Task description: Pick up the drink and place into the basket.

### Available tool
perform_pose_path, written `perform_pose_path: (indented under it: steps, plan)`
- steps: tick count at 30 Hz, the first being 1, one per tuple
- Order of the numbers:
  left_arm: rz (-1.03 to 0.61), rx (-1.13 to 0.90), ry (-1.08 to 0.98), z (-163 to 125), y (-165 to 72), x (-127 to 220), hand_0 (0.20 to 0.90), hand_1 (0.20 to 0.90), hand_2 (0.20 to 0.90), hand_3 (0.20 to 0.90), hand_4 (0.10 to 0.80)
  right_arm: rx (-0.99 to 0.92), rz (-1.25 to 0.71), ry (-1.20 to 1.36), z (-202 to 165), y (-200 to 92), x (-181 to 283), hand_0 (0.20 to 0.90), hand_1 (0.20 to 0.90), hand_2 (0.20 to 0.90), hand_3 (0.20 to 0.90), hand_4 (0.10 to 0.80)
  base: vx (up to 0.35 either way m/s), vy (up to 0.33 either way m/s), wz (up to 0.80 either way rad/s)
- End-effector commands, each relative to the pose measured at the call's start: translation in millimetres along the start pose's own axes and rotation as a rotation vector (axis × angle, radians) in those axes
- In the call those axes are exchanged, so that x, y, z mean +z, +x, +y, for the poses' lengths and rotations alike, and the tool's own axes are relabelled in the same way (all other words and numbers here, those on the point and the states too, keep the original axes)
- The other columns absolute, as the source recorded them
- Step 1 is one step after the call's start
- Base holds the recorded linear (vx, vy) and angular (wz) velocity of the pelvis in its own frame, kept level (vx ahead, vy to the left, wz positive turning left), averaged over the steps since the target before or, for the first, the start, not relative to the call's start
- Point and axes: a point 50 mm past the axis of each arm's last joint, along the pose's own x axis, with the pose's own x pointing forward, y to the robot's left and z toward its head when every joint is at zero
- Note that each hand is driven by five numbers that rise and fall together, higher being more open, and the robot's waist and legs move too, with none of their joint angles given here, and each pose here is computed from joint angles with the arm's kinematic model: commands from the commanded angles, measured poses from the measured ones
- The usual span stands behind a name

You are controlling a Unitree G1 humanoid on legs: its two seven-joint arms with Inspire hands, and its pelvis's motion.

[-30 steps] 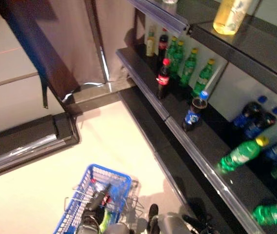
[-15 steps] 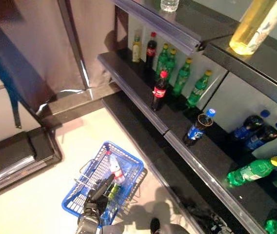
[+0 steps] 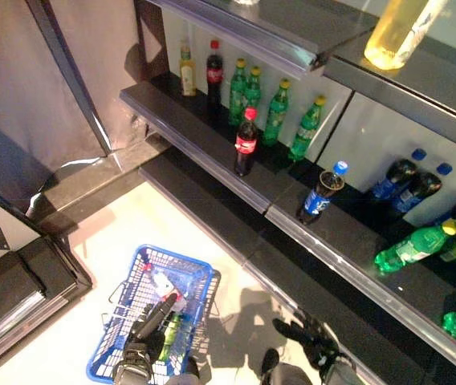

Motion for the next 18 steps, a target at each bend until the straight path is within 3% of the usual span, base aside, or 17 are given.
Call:
perform_pose_path:
  steps: [1, 5, 9, 18]
  plan:
    - [-0.261, -0.368, 0.012, -68, 3, 47, 0.300, 0.300, 0.300, 0.200, 0.100, 0.131, -0.272, -0.254, 8, -1, 62, 0.900, 0.900, 0.900, 0.900, 0.800, -0.038, -0.203, -0.07]
    - [-0.234, -0.369, -0.020, -70, 0, 36, 0.300, 0.300, 0.300, 0.200, 0.100, 0.276, -0.469, -0.490, 22, -18, 106, 0.900, 0.900, 0.900, 0.900, 0.800, -0.024, -0.156, -0.04]
    - [-0.188, -0.390, 0.003, -73, -1, 24, 0.300, 0.300, 0.300, 0.200, 0.100, 0.331, -0.716, -0.535, 33, -40, 158, 0.900, 0.900, 0.900, 0.900, 0.800, -0.003, 0.058, -0.03]
    - [-0.119, -0.384, 0.087, -75, 4, 16, 0.300, 0.300, 0.300, 0.200, 0.100, 0.153, -1.304, -0.393, 44, -99, 240, 0.900, 0.900, 0.900, 0.900, 0.800, 0.076, 0.140, 0.02]
